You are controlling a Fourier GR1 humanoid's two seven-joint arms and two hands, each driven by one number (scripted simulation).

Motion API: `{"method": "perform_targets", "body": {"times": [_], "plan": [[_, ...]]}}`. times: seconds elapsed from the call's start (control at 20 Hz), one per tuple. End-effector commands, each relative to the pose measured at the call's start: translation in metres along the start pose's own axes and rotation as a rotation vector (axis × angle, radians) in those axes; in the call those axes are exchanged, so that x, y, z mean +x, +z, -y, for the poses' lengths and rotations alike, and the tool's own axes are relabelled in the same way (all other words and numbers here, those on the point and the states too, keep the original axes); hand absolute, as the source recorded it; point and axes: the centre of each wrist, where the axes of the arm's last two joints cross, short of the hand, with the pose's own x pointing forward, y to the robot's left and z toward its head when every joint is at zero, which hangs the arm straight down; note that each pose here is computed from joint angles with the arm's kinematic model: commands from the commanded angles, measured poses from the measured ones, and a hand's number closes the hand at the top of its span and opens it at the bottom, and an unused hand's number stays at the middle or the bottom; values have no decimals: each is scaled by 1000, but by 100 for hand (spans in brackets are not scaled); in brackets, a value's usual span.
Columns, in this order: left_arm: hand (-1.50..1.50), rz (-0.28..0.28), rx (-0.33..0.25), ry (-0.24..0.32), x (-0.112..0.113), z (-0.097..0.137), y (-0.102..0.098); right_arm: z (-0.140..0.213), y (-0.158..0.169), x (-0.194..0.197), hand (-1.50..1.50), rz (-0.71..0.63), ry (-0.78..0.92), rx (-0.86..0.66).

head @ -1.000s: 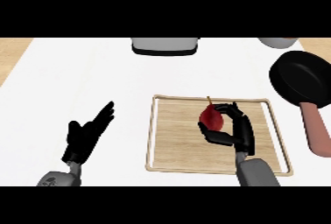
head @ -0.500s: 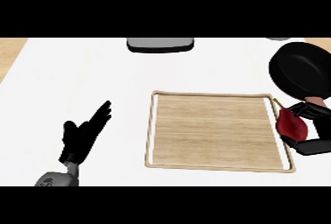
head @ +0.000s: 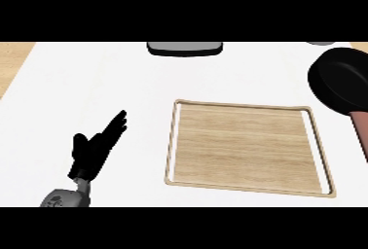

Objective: Pick the pear from the tray and place it in the pot

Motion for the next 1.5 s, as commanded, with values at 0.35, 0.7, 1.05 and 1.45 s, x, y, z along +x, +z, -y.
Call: {"method": "perform_targets", "body": {"times": [0.35,0.7,1.05,1.45], "plan": [[0,-1,-25,-12,4,1,-5,79,25,55,150,167,212,-34],[0,-1,-59,-24,9,8,-14,92,15,74,150,167,345,-12],[0,11,-81,-35,15,20,-20,84,-21,88,150,124,468,57],[0,-4,-71,-35,11,14,-21,58,-80,105,150,103,621,159]]}}
